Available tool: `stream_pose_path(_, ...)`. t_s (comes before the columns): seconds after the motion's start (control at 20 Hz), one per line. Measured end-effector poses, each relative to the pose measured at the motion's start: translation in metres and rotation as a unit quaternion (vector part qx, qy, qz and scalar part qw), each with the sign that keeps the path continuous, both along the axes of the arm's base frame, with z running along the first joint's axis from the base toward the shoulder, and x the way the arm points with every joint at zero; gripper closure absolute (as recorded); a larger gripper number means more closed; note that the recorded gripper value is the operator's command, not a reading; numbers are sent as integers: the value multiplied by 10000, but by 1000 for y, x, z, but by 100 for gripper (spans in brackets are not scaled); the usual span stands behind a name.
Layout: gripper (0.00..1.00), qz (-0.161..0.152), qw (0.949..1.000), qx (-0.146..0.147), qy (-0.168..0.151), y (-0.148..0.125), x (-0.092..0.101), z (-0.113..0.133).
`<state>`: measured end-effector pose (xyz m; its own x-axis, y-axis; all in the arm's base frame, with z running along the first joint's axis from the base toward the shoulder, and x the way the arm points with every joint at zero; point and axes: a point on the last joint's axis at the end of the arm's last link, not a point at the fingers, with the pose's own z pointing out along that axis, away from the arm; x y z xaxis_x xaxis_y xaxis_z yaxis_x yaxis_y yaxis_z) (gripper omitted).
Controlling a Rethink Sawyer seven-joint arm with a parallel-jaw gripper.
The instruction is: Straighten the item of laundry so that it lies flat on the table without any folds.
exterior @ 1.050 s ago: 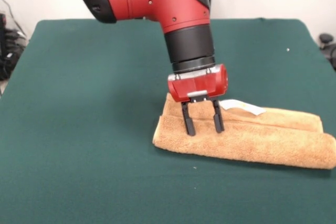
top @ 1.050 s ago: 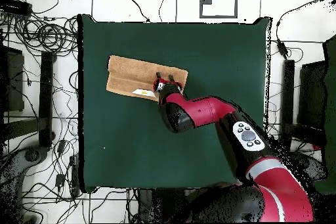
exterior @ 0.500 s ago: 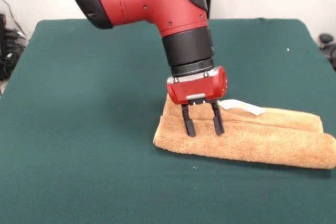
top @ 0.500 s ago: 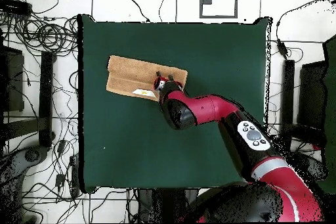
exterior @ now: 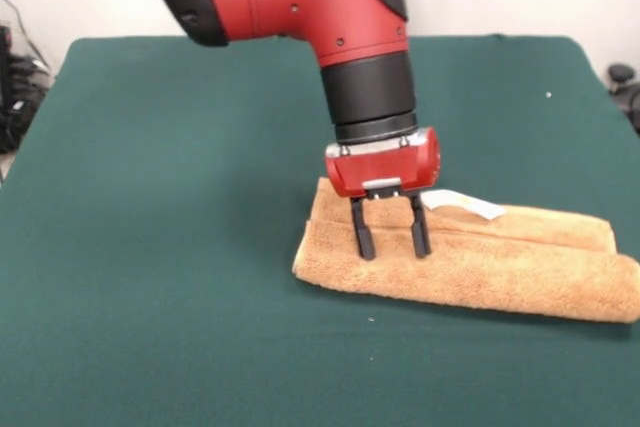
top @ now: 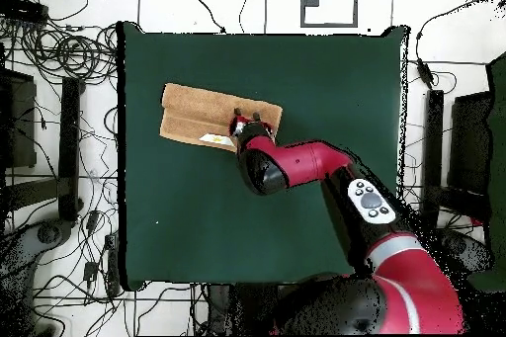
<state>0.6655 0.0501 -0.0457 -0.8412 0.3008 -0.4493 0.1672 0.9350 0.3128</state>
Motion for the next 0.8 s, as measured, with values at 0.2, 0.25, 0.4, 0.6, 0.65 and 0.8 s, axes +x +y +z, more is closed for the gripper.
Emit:
stream_pose_path(0.2,0,276,9988,-393,-68,13,-5,0)
stream_pose_path(0.25,0,353,9982,-485,-91,18,-7,0)
stream_pose_path(0.4,0,443,9973,-583,-106,23,-10,-1)
stream_pose_path(0.6,0,465,9969,-627,-137,23,-10,-1)
stream_pose_path(0.65,0,472,9967,-644,-152,23,-11,-1)
stream_pose_path(0.8,0,518,9957,-735,-236,24,-13,-1)
